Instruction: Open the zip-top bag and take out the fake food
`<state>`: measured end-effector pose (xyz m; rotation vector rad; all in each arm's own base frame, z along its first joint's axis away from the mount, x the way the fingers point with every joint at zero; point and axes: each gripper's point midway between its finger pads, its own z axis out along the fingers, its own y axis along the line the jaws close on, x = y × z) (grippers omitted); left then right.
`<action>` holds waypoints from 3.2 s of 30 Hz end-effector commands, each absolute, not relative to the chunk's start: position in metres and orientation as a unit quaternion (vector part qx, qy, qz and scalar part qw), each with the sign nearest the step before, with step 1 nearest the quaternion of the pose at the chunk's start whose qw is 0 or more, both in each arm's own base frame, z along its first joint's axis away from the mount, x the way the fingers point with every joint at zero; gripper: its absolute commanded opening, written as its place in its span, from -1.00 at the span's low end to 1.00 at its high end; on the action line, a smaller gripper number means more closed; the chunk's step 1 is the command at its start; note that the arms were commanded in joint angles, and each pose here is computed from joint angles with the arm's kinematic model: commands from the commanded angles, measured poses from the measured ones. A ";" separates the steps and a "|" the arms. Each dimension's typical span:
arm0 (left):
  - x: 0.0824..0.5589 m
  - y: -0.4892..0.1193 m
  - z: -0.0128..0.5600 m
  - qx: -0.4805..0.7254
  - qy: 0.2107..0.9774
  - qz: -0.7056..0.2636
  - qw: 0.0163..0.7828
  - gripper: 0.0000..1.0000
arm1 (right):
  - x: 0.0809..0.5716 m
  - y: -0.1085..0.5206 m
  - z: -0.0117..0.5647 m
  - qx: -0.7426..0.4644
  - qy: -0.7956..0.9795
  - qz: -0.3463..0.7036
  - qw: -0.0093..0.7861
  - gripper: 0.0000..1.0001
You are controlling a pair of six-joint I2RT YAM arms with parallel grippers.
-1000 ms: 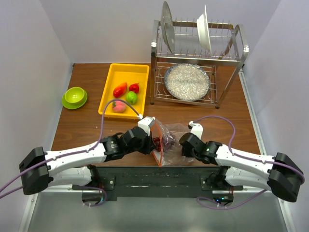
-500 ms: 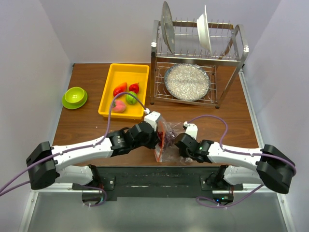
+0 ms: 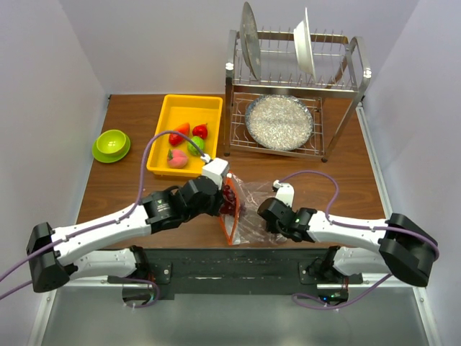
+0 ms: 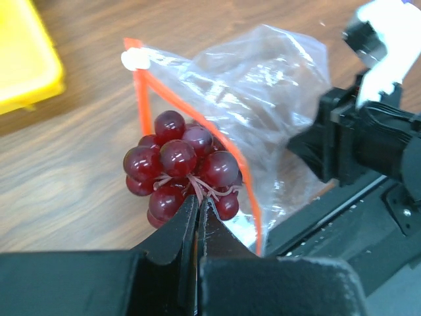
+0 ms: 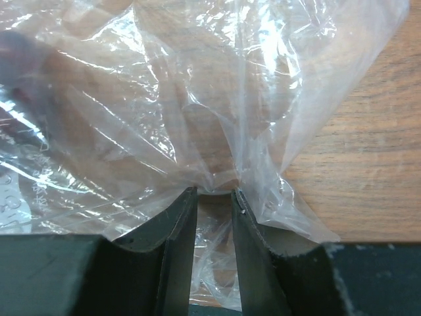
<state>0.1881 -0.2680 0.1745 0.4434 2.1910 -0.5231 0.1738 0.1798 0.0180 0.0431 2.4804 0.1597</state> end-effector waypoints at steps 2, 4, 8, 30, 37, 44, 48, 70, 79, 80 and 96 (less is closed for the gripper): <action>0.204 -0.243 0.223 0.114 0.854 -0.196 0.468 -1.00 | 0.173 0.162 0.019 0.033 0.943 0.034 0.329 -0.38; 0.205 -0.233 0.229 0.100 0.857 -0.184 0.471 -1.00 | 0.174 0.160 0.021 0.036 0.942 0.034 0.331 -0.38; 0.211 -0.212 0.240 0.061 0.858 -0.156 0.486 -1.00 | 0.177 0.158 0.025 0.041 0.941 0.036 0.334 -0.38; 0.415 -0.121 0.348 -0.100 0.759 -0.104 0.635 -1.00 | 0.188 0.185 0.085 0.003 0.926 0.117 0.359 -0.27; 0.494 -0.119 0.346 -0.099 0.748 -0.110 0.647 -1.00 | 0.191 0.197 0.104 -0.017 0.919 0.144 0.366 -0.24; 0.556 -0.137 0.330 -0.086 0.741 -0.125 0.654 -1.00 | 0.195 0.204 0.118 -0.027 0.911 0.160 0.379 -0.23; 0.582 -0.154 0.320 -0.071 0.742 -0.142 0.651 -1.00 | 0.197 0.206 0.122 -0.032 0.908 0.161 0.385 -0.21; 0.610 -0.079 0.212 -0.132 0.810 -0.096 0.563 0.57 | 0.199 0.220 0.122 -0.042 0.906 0.180 0.380 -0.06; 0.536 -0.088 0.242 -0.159 0.818 -0.125 0.538 0.82 | 0.197 0.217 0.134 -0.041 0.899 0.194 0.390 0.21; 0.524 -0.099 0.240 -0.152 0.822 -0.130 0.534 0.83 | 0.197 0.217 0.137 -0.039 0.897 0.196 0.393 0.28; 0.266 -0.233 0.191 0.000 0.846 -0.228 0.483 1.00 | 0.192 0.186 0.169 -0.025 0.870 0.203 0.449 0.62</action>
